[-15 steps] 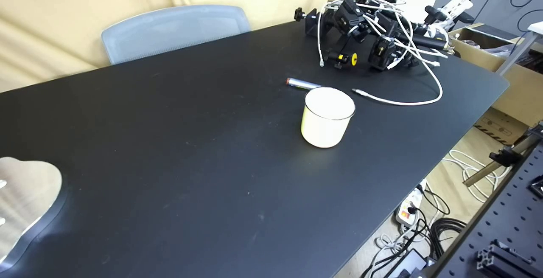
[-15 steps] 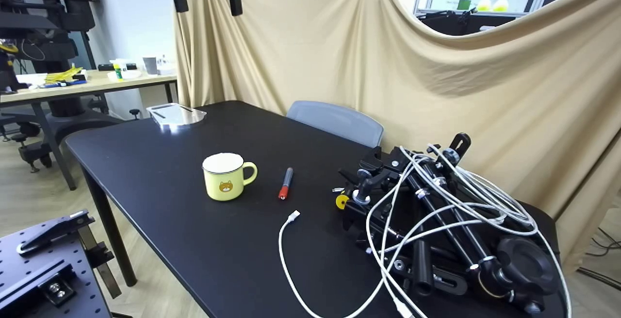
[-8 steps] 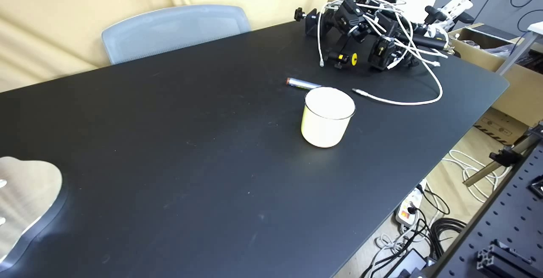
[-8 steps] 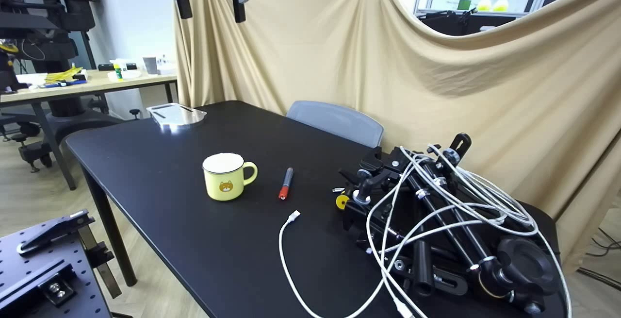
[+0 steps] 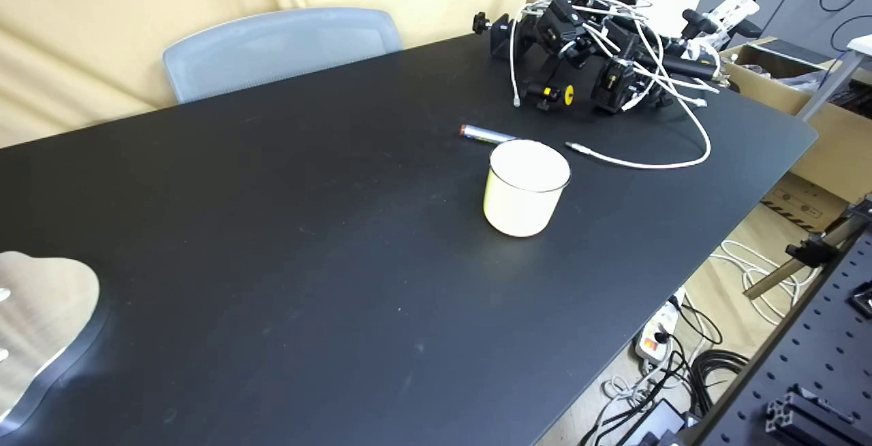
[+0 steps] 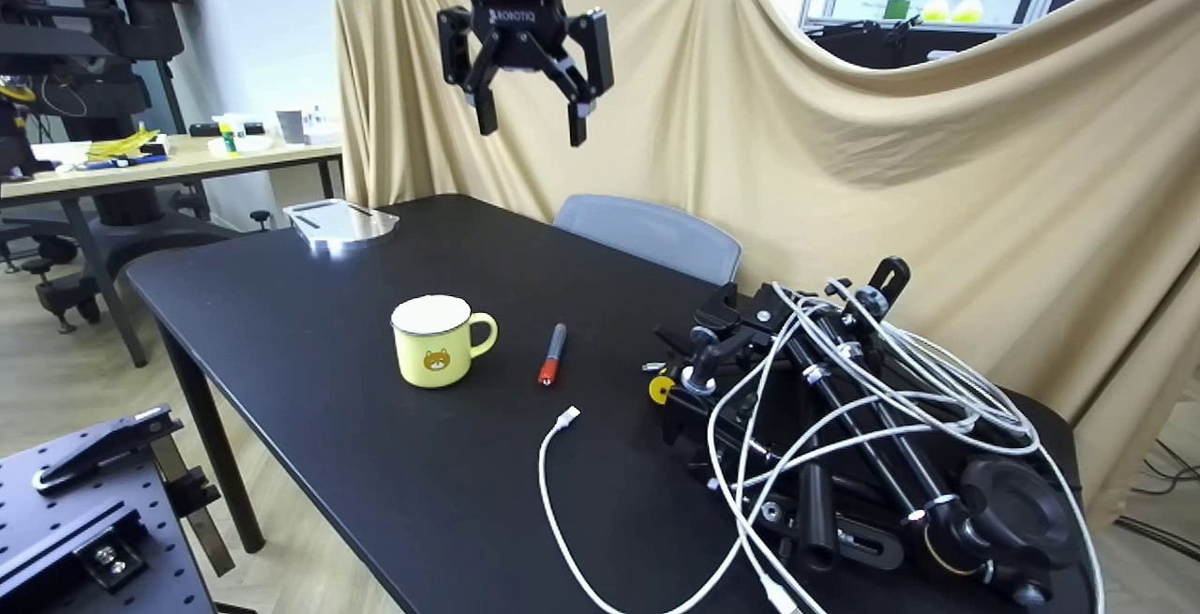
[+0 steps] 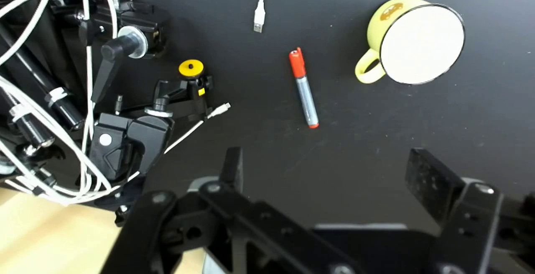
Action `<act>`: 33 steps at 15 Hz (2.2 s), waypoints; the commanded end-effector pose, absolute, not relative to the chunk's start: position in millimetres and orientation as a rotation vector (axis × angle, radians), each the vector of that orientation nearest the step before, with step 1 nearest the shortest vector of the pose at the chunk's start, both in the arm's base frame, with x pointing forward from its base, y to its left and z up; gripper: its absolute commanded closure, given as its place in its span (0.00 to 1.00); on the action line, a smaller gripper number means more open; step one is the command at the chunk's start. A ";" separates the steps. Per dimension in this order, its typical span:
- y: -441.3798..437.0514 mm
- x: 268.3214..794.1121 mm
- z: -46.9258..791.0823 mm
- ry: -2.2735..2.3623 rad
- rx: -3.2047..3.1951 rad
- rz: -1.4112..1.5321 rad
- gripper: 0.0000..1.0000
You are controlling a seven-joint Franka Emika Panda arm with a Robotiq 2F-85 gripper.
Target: Place the red marker inside the yellow mug
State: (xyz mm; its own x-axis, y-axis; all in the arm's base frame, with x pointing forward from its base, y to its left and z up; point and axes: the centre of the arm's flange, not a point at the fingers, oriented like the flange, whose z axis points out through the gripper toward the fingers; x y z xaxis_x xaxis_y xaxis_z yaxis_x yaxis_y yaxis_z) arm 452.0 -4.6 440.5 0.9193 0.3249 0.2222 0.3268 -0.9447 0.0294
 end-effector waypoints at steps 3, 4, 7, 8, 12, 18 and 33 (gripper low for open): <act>-7.7 516.1 376.0 -0.559 -3.112 -0.107 0.00; -5.4 523.8 365.9 -0.574 -3.113 -0.074 0.00; 6.8 544.7 339.1 -0.629 -3.092 -0.012 0.00; 9.4 547.8 334.8 -0.637 -3.092 0.001 0.00; 13.5 536.4 324.8 -0.624 -3.088 -0.012 0.00; 24.8 560.9 279.7 -0.722 -3.156 0.059 0.00; 72.4 590.7 180.7 -0.780 -3.128 -0.045 0.00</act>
State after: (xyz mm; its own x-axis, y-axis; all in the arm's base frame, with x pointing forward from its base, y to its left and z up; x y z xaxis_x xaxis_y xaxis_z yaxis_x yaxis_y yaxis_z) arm 580.1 64.3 191.6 0.8685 0.4956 -0.0089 0.4946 -0.8653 0.0808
